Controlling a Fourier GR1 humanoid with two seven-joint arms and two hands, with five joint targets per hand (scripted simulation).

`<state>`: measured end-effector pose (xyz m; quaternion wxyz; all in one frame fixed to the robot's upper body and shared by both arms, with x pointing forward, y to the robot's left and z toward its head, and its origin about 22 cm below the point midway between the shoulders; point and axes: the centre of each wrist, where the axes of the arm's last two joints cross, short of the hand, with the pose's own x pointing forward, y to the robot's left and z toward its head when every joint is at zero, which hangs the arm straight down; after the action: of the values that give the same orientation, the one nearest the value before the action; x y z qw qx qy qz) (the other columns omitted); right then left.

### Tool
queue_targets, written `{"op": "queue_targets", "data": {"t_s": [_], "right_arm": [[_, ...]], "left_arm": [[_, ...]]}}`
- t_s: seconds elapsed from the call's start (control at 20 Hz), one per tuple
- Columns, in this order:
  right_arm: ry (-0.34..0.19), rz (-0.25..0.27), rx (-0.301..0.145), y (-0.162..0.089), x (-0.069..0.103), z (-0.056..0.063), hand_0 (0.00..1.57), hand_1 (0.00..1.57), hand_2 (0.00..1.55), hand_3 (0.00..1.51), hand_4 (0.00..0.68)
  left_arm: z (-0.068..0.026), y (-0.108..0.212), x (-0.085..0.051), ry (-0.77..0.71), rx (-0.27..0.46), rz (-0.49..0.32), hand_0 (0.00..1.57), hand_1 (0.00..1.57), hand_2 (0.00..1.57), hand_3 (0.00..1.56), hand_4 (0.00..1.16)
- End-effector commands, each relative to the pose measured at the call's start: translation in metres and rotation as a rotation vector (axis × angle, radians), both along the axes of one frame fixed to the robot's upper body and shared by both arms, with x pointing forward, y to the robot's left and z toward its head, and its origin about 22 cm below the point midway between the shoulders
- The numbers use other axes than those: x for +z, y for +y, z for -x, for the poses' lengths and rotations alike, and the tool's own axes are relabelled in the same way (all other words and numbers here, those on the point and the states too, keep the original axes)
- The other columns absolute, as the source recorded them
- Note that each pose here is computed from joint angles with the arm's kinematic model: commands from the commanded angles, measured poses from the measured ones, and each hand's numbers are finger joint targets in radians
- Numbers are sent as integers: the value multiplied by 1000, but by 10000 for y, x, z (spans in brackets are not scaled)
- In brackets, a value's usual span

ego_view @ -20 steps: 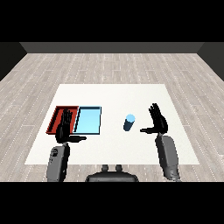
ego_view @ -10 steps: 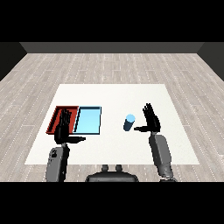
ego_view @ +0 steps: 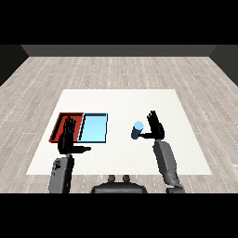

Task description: Pick the blue can and put it in the blue box

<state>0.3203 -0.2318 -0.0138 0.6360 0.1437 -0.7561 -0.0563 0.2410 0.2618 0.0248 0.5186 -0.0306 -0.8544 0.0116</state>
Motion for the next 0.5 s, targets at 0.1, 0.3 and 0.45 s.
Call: {"op": "queue_targets", "data": {"t_s": [0.1,0.3,0.45], "right_arm": [[26,-19,-8,189,-161,-94,0,0,0,0,0],[24,-22,-5,289,-328,171,0,0,0,0,0],[59,-39,6,276,-391,-32,0,0,0,0,0]], "left_arm": [[55,34,210,16,-17,0,0,0,0,0,0],[-29,97,73,15,1,-4,0,0,0,0,0],[13,-69,44,17,-7,-3,0,0,0,0,0]]}}
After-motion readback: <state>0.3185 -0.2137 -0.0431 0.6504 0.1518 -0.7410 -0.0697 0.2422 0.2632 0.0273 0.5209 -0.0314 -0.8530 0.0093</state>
